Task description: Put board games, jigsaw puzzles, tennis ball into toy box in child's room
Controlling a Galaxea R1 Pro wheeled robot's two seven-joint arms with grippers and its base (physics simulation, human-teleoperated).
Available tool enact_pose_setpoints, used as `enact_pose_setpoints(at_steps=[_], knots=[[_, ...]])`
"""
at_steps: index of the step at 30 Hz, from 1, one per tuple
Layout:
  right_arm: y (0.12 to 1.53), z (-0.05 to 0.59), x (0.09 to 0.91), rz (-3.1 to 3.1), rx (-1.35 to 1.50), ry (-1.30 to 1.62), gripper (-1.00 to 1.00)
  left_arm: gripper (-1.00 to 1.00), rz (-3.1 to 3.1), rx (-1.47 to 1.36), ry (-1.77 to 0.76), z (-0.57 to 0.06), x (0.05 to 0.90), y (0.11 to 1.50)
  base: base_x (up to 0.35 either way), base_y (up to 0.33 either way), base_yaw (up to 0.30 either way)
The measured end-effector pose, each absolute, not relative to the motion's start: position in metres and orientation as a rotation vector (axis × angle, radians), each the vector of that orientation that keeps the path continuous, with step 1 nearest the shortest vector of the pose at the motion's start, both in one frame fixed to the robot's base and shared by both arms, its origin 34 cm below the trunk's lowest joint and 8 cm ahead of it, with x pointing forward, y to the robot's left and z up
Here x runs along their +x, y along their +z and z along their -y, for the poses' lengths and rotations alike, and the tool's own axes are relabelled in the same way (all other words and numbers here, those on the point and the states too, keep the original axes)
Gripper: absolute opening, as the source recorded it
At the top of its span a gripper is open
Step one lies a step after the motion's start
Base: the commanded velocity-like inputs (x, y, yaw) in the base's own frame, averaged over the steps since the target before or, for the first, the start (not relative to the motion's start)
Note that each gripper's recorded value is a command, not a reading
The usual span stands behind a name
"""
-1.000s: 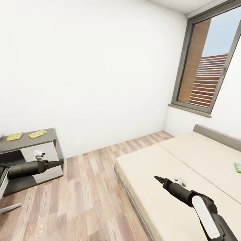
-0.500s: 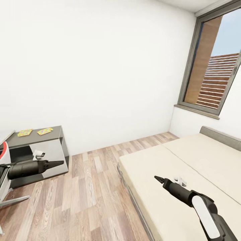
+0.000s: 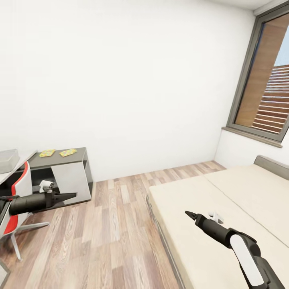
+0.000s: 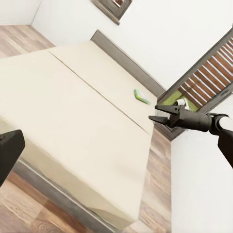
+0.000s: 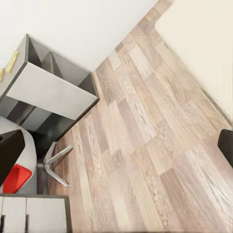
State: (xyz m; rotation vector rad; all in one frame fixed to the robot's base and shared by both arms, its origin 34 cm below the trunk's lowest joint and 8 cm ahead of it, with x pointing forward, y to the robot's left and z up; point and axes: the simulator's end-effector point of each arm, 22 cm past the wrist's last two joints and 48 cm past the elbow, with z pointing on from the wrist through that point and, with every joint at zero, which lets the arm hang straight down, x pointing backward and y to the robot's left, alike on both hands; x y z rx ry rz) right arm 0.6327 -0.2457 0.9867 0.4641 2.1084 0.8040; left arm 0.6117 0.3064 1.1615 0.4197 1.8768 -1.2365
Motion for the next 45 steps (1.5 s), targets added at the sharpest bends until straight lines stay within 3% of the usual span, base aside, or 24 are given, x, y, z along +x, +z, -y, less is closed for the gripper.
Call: enact_pose_setpoints(at_steps=[9,25,45], knots=[[0.9867,0.2441,0.6328,-2.108,0.466,0.808,1.0,1.0,-1.877,0.42,-1.237,-0.3062,0.6118,1.1613,-0.058,-0.069,0.265],[0.9865,0.2439,0.6329,-2.108,0.466,0.809,1.0,1.0,-1.878,0.419,-1.238,-0.3061,0.6122,1.1612,-0.075,-0.007,0.023],[0.9873,0.2437,0.6329,-2.106,0.464,0.809,1.0,1.0,-1.877,0.419,-1.238,-0.3063,0.6118,1.1615,-0.046,-0.023,0.123]])
